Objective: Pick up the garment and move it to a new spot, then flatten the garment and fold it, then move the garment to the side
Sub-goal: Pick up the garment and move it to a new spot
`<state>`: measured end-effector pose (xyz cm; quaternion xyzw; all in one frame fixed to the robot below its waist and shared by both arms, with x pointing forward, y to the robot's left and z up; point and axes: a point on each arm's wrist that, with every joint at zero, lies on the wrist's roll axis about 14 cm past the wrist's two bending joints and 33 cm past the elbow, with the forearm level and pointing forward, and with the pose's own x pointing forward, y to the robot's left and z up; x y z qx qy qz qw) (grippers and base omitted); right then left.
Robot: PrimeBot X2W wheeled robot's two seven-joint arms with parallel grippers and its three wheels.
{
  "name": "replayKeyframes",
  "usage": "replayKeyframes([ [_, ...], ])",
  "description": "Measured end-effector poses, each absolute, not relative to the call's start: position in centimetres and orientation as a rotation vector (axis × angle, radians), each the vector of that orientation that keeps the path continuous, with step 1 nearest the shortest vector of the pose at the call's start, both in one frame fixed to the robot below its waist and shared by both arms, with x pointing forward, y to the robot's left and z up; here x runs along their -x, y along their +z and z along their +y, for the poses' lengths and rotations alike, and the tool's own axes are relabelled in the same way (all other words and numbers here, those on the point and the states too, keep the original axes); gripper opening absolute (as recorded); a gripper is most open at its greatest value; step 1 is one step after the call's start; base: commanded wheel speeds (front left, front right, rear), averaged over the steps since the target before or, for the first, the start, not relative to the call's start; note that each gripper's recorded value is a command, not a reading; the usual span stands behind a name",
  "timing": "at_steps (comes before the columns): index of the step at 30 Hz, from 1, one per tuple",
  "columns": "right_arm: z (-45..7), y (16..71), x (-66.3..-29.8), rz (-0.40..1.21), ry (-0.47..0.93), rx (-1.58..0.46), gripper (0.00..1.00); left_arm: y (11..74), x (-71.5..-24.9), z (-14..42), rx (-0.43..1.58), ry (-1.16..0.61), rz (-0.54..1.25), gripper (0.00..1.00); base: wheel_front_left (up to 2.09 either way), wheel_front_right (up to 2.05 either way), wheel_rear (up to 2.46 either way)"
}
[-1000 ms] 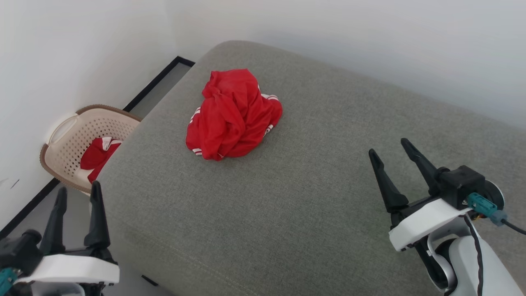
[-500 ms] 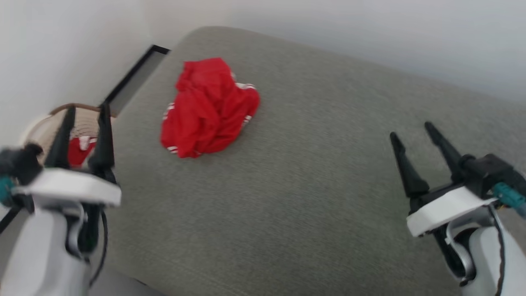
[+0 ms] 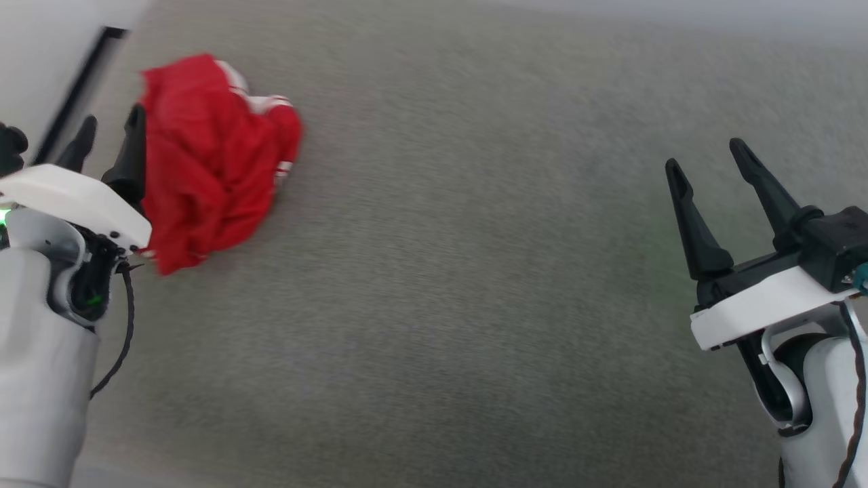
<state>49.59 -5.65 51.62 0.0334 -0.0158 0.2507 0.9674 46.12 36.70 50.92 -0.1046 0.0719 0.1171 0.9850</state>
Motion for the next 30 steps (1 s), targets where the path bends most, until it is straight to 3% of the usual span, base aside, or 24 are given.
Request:
replayKeyframes([
  [10, -9.8, 48.6, -50.2, 0.038, 0.405, -0.039, 1.00, 37.6, -46.1, 34.4, 0.361, 0.281, 0.775, 1.00, 0.00, 0.00, 0.00],
  [18, -10.8, 48.5, -50.2, 0.045, 0.385, -0.021, 1.00, 35.6, -46.4, 33.6, 0.386, 0.313, 0.867, 1.00, 0.00, 0.00, 0.00],
  [19, -11.0, 48.5, -50.2, 0.044, 0.382, -0.019, 1.00, 35.7, -46.5, 33.6, 0.390, 0.316, 0.863, 0.38, 0.00, 0.00, 0.00],
  [20, -11.1, 48.7, -50.2, 0.041, 0.380, -0.017, 1.00, 35.8, -46.5, 33.7, 0.397, 0.320, 0.857, 0.00, 0.00, 0.00, 0.00],
  [30, -12.0, 50.4, -49.3, 0.004, 0.347, -0.021, 1.00, 43.2, -48.6, 37.4, 0.242, 0.309, 0.596, 0.00, 0.00, 0.00, 0.00],
])
